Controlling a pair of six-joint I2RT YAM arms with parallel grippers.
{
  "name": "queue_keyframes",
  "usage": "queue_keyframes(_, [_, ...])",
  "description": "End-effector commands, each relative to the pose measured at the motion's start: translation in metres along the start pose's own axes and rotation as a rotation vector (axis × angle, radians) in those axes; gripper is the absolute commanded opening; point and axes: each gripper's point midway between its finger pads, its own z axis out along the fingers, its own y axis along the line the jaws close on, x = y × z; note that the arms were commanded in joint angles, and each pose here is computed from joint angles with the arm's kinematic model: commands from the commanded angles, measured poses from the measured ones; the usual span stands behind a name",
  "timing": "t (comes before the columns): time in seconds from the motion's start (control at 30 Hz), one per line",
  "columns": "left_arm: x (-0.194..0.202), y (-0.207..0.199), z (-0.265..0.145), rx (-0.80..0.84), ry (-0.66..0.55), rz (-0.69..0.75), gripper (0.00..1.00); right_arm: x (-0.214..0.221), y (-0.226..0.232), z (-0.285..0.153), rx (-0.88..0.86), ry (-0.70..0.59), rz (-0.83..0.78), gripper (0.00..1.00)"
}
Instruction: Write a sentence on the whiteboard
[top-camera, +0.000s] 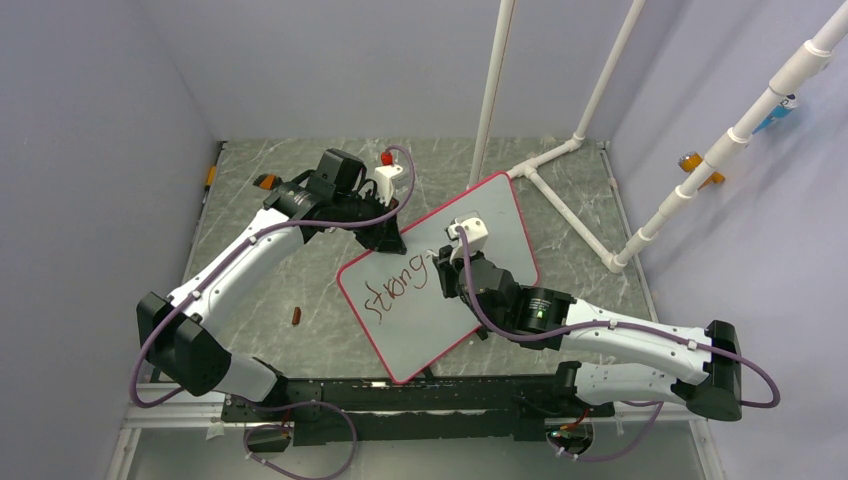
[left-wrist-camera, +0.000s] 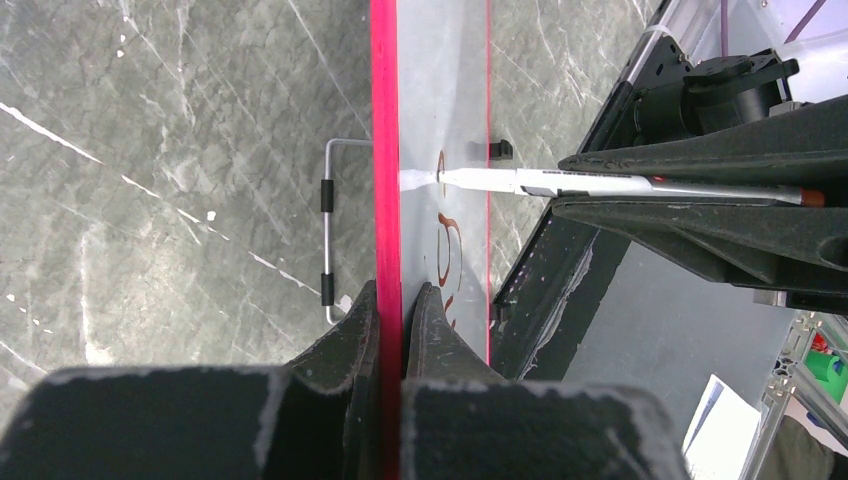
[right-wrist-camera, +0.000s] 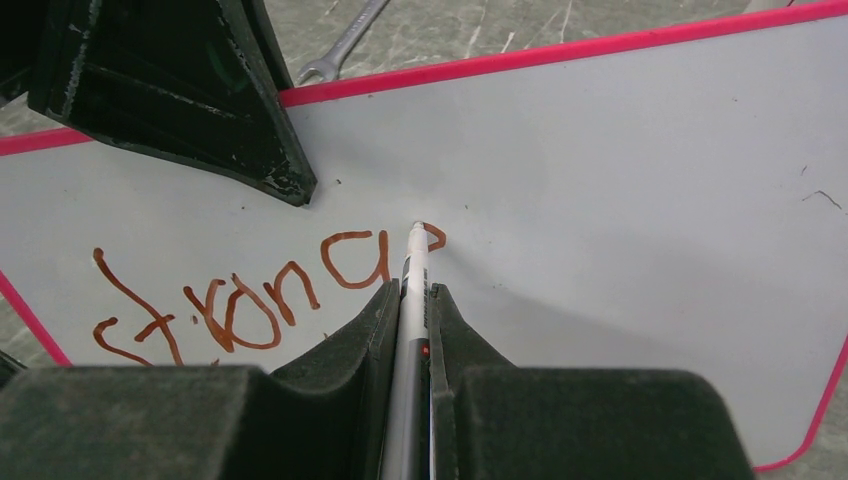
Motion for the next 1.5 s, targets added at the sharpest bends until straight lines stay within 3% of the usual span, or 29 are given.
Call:
queue_keyframes(0.0, [-0.026, 0.042, -0.009, -0.212, -0.083, 0.231, 0.0, -0.003, 0.013, 0.003, -0.06, -0.008, 0.027, 0.0])
queue_keyframes(0.93, [-0.027, 0.042, -0.01, -0.212, -0.086, 0.233, 0.0, 0.054, -0.005, -0.007, -0.021, 0.12, 0.038, 0.0])
queue_keyframes(1.2, [-0.027, 0.042, -0.01, -0.211, -0.086, 0.233, 0.0, 0.043, -0.018, -0.008, 0.046, 0.099, 0.022, 0.0])
queue_keyframes(1.47, [-0.027, 0.041, -0.01, -0.211, -0.086, 0.233, 0.0, -0.011, -0.019, -0.015, 0.063, 0.004, 0.014, 0.0])
